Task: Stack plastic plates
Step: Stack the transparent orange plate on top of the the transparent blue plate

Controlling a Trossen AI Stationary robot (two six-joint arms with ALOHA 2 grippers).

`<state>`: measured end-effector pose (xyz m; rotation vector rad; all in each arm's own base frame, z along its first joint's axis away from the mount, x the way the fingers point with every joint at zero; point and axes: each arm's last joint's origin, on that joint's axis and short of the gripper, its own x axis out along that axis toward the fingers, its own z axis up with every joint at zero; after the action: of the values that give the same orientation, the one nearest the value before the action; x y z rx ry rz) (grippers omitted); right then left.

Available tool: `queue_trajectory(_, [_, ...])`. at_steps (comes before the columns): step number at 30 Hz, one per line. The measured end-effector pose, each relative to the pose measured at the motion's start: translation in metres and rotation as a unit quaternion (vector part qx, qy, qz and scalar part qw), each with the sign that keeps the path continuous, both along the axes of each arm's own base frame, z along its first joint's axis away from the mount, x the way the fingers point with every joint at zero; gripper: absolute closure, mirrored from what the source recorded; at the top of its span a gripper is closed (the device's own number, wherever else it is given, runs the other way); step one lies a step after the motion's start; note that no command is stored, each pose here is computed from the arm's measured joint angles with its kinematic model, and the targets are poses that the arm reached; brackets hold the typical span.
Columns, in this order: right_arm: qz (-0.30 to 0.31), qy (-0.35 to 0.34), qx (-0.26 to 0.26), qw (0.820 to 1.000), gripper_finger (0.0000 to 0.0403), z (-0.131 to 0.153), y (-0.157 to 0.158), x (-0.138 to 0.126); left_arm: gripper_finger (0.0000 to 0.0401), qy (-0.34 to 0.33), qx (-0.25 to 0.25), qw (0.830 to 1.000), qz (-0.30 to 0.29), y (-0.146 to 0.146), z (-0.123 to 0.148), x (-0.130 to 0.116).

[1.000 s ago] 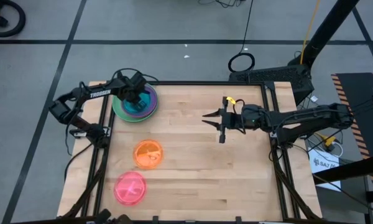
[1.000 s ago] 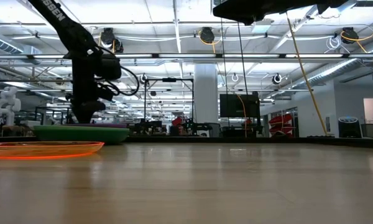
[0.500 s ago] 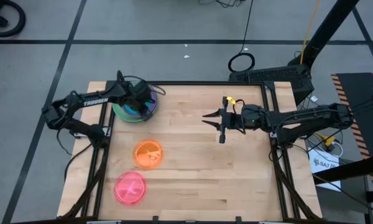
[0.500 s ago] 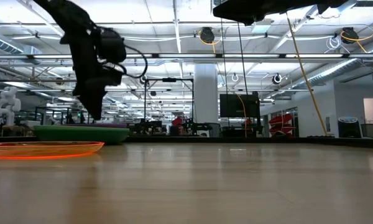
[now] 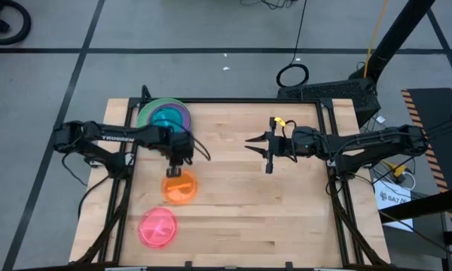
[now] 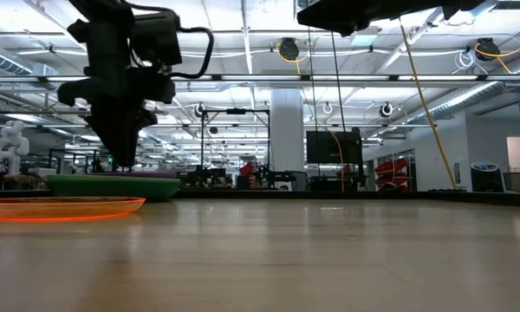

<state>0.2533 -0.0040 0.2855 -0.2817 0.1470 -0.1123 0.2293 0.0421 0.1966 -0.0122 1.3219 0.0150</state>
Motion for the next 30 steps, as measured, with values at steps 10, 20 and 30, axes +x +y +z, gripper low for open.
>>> queue_trajectory(10, [0.000, 0.001, 0.000, 1.000, 0.0330, 0.000, 0.000, 0.000, 0.0320, -0.031, -0.006, 0.998, -0.061, -0.033, -0.008, 0.018])
queue_trajectory(20, [0.000, 0.002, 0.000, 1.000, 0.0330, 0.000, 0.000, 0.000, 0.0273, -0.005, -0.014, 0.999, -0.040, -0.035, -0.016, 0.019])
queue_trajectory(30, [0.000, 0.007, -0.001, 1.000, 0.0330, -0.001, 0.000, 0.000, 0.0143, 0.048, 0.015, 0.996, -0.070, -0.040, -0.043, 0.028])
